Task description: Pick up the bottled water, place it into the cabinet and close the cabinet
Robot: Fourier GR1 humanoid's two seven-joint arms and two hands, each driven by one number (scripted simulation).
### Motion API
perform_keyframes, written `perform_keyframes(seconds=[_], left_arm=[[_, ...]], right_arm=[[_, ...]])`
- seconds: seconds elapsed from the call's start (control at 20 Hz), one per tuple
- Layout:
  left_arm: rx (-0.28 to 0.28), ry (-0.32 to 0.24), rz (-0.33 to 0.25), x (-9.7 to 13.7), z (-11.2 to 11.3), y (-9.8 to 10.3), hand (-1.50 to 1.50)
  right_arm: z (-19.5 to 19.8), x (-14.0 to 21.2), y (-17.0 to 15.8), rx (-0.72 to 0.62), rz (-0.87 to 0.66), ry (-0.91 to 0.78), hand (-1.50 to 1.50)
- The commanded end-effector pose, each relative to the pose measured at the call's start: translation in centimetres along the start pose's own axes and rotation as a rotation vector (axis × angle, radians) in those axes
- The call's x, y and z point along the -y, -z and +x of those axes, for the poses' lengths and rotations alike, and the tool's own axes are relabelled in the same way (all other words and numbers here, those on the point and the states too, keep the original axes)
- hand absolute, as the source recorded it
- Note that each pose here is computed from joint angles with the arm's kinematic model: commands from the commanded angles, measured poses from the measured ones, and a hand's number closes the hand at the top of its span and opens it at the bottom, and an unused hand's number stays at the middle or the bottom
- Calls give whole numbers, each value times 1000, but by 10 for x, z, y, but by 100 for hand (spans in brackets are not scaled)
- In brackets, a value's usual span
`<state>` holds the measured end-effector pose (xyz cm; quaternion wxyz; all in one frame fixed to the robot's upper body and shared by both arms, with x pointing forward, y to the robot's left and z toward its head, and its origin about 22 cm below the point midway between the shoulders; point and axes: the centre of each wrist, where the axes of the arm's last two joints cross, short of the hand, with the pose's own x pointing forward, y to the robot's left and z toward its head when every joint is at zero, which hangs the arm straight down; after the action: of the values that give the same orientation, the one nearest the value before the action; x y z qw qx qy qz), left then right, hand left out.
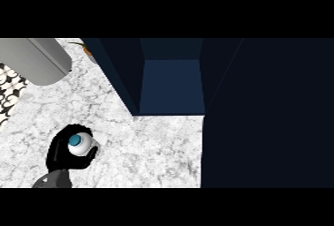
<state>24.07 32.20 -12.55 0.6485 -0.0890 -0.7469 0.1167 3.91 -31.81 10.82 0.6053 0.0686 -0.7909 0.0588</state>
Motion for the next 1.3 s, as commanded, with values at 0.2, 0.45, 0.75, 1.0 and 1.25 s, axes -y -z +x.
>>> perform_keyframes(seconds=[0.2, 0.45, 0.75, 1.0, 1.25], left_arm=[[40, 20, -75, 45, 20, 34, 150], [26, 4, -123, 104, 27, 53, 150], [40, 48, -148, 164, 38, 52, 150], [66, 61, -146, 205, 56, 65, 150], [73, 132, -94, 241, 65, 82, 150]], right_arm=[[45, -26, -2, 80, 10, 42, -150], [41, -16, 2, 81, 35, 13, -150], [45, -19, 9, 79, 27, 36, -150], [39, -15, 17, 97, 15, 49, -150], [42, -13, 9, 89, 36, 43, -150]])
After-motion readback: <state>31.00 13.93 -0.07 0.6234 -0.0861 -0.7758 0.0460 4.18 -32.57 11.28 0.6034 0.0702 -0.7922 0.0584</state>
